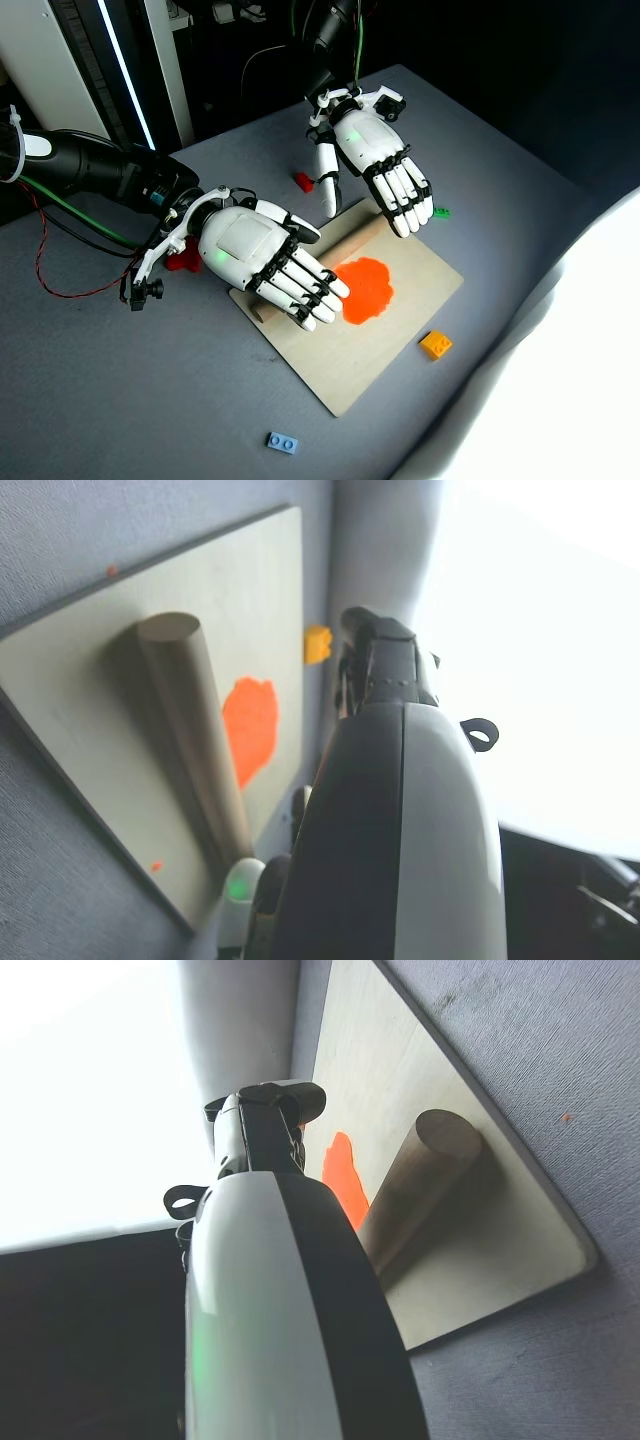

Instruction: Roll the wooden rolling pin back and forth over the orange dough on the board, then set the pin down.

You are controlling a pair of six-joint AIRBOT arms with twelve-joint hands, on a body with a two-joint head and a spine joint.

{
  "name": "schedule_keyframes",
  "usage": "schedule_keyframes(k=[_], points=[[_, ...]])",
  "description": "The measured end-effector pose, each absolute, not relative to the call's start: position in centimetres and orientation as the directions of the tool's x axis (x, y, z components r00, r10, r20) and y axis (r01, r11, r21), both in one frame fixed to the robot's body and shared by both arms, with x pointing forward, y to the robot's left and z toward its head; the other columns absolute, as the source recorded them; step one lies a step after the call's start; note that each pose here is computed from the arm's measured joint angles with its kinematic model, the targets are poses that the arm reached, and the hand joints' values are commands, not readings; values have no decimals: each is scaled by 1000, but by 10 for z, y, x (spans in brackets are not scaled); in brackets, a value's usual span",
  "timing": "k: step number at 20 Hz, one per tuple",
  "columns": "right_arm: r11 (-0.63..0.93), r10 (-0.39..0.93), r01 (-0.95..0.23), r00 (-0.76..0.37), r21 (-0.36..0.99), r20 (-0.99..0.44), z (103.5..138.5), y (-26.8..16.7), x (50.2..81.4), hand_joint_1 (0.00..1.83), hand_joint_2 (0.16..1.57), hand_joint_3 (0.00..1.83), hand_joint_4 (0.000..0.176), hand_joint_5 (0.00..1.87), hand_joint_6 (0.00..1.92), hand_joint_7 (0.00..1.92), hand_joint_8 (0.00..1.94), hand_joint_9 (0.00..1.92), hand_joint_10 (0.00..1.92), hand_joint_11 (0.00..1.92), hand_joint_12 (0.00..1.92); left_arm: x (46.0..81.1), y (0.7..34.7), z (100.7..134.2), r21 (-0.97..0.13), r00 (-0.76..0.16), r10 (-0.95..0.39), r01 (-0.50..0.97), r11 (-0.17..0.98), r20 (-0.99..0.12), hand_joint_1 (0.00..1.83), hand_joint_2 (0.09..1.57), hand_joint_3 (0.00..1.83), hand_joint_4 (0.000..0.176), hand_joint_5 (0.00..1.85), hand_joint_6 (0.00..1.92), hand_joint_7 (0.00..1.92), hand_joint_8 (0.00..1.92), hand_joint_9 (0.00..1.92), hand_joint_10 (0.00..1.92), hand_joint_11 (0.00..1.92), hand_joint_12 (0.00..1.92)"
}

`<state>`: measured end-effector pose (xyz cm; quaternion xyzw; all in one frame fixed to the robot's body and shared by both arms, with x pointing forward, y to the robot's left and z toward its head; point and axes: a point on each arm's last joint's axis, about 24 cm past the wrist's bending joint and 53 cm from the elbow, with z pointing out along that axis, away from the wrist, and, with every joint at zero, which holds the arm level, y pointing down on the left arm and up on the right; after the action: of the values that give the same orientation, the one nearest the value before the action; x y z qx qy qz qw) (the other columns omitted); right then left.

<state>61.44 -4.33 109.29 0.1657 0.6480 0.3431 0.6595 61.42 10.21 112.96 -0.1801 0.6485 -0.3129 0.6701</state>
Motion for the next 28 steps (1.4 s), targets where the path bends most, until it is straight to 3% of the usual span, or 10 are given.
schedule_keyframes(k=[3,5,7,8,13,14,17,28], points=[[710,667,-238,-76,663,-741,1093,-43,614,0,1253,4,0,271,6,179,5,127,8,0,98,613,97,1121,-647,-44,-653,196,736,-756,1,1418,19,0,179,1,230,2,200,5,0,584],[711,665,-238,-75,661,-743,1092,-43,615,0,1248,1,0,228,0,151,0,89,0,0,6,615,97,1117,-646,-42,-652,196,738,-757,47,1451,13,0,137,0,224,0,199,2,0,534],[715,663,-235,-70,658,-745,1091,-45,616,0,1267,10,0,198,0,149,1,106,9,42,23,617,98,1113,-645,-39,-651,190,740,-758,2,1432,0,0,159,10,230,2,189,0,0,496],[716,662,-235,-69,657,-746,1090,-45,617,0,1344,0,0,169,1,146,5,121,3,7,181,619,99,1112,-643,-32,-650,189,742,-760,0,1384,0,0,163,5,161,1,120,5,0,347],[721,656,-230,-79,654,-751,1083,-44,615,0,1356,0,0,167,1,147,4,122,1,1,237,620,99,1105,-638,-34,-644,189,746,-764,0,1376,0,0,162,3,149,0,110,4,0,310],[723,653,-230,-80,652,-753,1082,-45,616,0,1436,22,0,183,7,158,7,117,0,0,244,620,100,1103,-641,-32,-647,184,745,-762,0,1378,0,0,95,0,105,0,89,2,0,269],[726,645,-233,-96,647,-758,1075,-39,618,0,1472,17,0,170,0,153,0,82,3,0,8,616,98,1095,-650,-40,-654,178,739,-755,0,1430,9,0,6,1,48,0,14,3,0,19],[729,640,-229,-106,645,-761,1070,-38,617,0,1518,22,0,114,1,92,1,31,1,0,0,623,89,1088,-651,-27,-661,207,730,-750,0,1487,24,0,0,0,1,0,0,0,0,0]])
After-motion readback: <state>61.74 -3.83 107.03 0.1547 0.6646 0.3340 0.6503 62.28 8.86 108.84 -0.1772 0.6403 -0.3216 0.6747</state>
